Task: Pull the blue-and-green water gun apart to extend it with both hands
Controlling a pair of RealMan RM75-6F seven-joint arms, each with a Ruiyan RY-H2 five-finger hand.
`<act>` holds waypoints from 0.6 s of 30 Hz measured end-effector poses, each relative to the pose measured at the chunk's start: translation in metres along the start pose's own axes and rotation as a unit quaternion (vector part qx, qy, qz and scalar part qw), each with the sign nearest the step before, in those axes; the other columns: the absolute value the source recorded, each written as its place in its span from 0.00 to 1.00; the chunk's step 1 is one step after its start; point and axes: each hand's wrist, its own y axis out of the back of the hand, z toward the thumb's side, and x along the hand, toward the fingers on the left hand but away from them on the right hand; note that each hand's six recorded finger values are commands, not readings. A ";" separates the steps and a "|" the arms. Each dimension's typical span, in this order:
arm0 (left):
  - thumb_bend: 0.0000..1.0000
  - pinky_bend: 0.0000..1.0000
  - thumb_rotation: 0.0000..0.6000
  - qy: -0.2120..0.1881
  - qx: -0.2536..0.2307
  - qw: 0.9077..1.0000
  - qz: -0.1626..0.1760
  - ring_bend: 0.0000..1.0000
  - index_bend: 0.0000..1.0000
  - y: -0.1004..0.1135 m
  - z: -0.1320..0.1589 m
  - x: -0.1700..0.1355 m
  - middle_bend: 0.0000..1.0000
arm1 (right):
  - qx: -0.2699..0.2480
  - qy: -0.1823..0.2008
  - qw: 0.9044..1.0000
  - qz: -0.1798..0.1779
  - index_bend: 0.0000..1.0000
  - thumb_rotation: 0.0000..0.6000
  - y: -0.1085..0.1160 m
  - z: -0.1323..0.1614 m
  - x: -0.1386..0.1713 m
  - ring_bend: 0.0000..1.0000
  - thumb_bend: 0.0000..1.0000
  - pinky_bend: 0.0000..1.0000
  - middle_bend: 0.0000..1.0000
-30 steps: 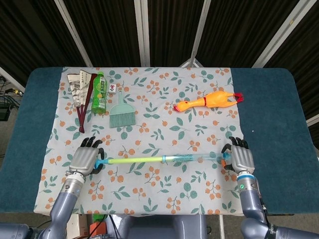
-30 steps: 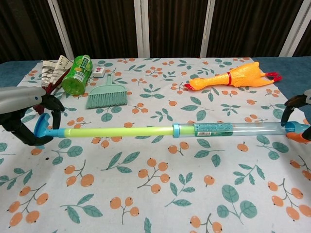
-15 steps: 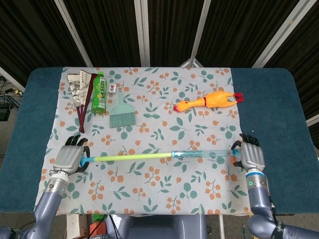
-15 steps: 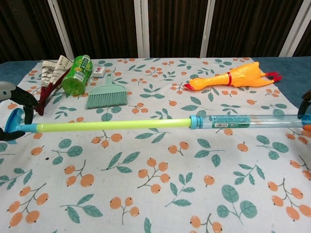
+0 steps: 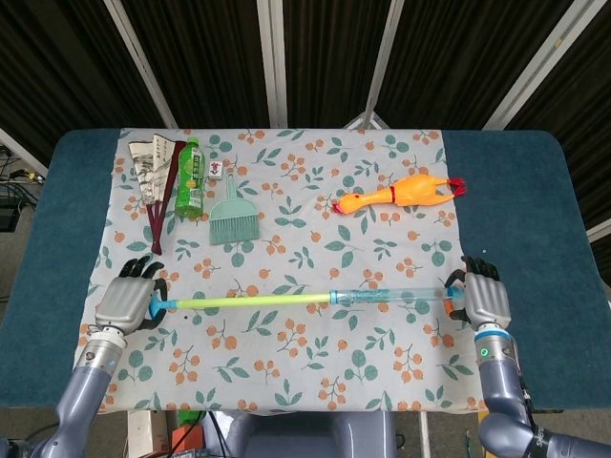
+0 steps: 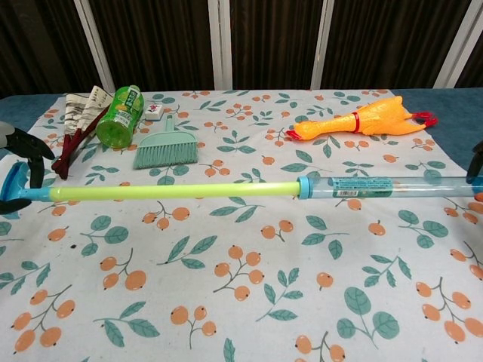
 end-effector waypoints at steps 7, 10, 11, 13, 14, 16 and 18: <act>0.33 0.04 1.00 -0.003 0.001 1.000 -0.003 0.00 0.29 -0.001 -0.001 -0.001 0.04 | 0.004 0.000 1.000 0.014 0.00 1.00 -0.004 -0.002 0.002 0.00 0.42 0.00 0.00; 0.31 0.04 1.00 -0.003 -0.001 1.000 -0.004 0.00 0.26 0.000 -0.002 0.000 0.04 | 0.011 0.001 1.000 0.022 0.00 1.00 -0.005 -0.004 0.003 0.00 0.42 0.00 0.00; 0.31 0.04 1.00 -0.003 -0.002 1.000 -0.005 0.00 0.25 0.000 -0.003 0.000 0.04 | 0.012 0.001 1.000 0.022 0.00 1.00 -0.004 -0.004 0.003 0.00 0.42 0.00 0.00; 0.29 0.03 1.00 -0.003 -0.005 1.000 -0.005 0.00 0.22 0.001 -0.004 0.000 0.04 | 0.011 0.003 1.000 0.019 0.00 1.00 -0.002 -0.004 0.003 0.00 0.42 0.00 0.00; 0.27 0.03 1.00 -0.002 -0.007 1.000 -0.005 0.00 0.22 0.002 -0.005 0.000 0.04 | 0.011 0.003 1.000 0.017 0.00 1.00 -0.001 -0.005 0.003 0.00 0.42 0.00 0.00; 0.22 0.03 1.00 -0.001 -0.012 1.000 -0.006 0.00 0.18 0.002 -0.007 -0.001 0.03 | 0.014 0.002 1.000 0.016 0.00 1.00 0.001 -0.008 0.004 0.00 0.42 0.00 0.00; 0.20 0.03 1.00 0.000 -0.013 1.000 -0.007 0.00 0.17 0.002 -0.010 -0.002 0.03 | 0.017 0.001 1.000 0.017 0.00 1.00 0.001 -0.010 0.005 0.00 0.42 0.00 0.00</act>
